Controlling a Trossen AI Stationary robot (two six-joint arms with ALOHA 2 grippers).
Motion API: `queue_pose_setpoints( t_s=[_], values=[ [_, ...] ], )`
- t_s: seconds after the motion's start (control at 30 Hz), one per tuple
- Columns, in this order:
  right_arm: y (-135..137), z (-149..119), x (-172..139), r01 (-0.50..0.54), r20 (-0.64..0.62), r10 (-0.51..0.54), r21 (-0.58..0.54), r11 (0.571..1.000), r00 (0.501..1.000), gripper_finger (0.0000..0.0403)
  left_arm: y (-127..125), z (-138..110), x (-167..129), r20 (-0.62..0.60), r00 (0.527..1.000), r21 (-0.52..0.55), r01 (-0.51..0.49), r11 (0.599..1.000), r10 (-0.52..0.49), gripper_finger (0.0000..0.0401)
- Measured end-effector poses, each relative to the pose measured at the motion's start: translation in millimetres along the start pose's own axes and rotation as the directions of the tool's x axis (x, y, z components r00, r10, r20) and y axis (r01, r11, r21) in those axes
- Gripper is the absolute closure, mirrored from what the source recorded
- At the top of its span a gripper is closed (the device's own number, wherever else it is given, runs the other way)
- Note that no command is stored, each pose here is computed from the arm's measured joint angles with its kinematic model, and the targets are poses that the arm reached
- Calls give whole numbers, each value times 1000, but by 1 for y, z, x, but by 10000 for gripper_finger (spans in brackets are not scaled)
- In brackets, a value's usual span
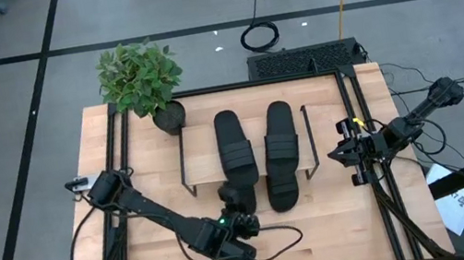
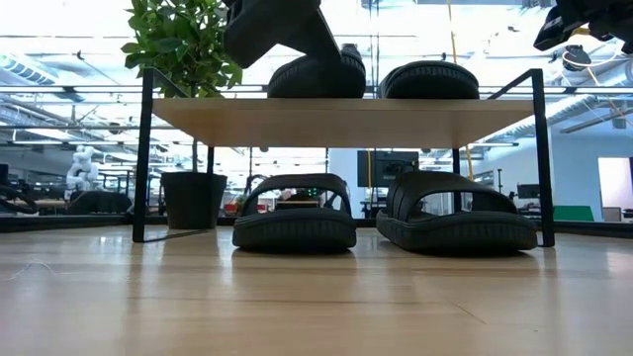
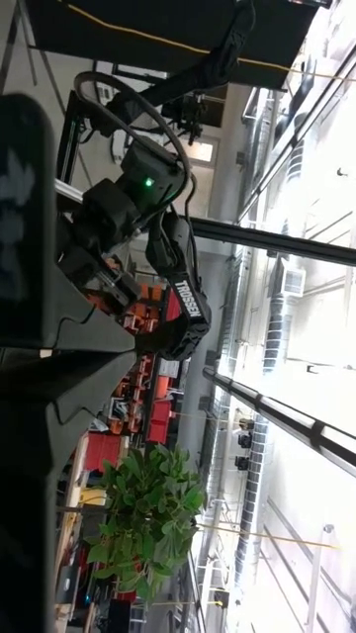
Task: Pick and place slides into the shelf
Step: Adjust the top left black slide on the shelf, then return to Home Position
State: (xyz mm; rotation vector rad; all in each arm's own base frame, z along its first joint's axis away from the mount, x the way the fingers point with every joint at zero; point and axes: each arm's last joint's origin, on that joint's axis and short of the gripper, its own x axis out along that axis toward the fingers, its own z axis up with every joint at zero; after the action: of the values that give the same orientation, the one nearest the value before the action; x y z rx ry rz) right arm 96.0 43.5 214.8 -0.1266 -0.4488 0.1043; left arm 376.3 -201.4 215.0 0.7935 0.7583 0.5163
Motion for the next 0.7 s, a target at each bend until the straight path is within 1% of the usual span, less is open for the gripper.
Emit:
queue_pose_setpoints(
  t_s=[0.17,0.27,0.4,0.53,0.63,0.7],
  values=[
    [0,0,0,0,0,0,0,1000,1000,403,1,0,0,1,1000,-13,-19,1000,19,401],
    [0,0,0,0,0,0,0,1000,1000,403,-1,0,-9,15,999,-16,-32,999,33,401],
    [0,0,0,0,-1,0,0,1000,1000,403,3,0,-33,59,998,-31,-17,999,19,401],
    [0,1,0,-1,13,2,-14,1000,1000,403,14,2,-65,126,992,-47,-4,999,10,401],
    [2,2,0,-58,33,59,-21,998,998,403,27,-2,-91,171,985,-32,-12,999,18,401],
    [3,2,0,-97,39,98,-26,995,994,403,38,-8,-107,183,983,-8,-21,1000,23,401]
  ],
)
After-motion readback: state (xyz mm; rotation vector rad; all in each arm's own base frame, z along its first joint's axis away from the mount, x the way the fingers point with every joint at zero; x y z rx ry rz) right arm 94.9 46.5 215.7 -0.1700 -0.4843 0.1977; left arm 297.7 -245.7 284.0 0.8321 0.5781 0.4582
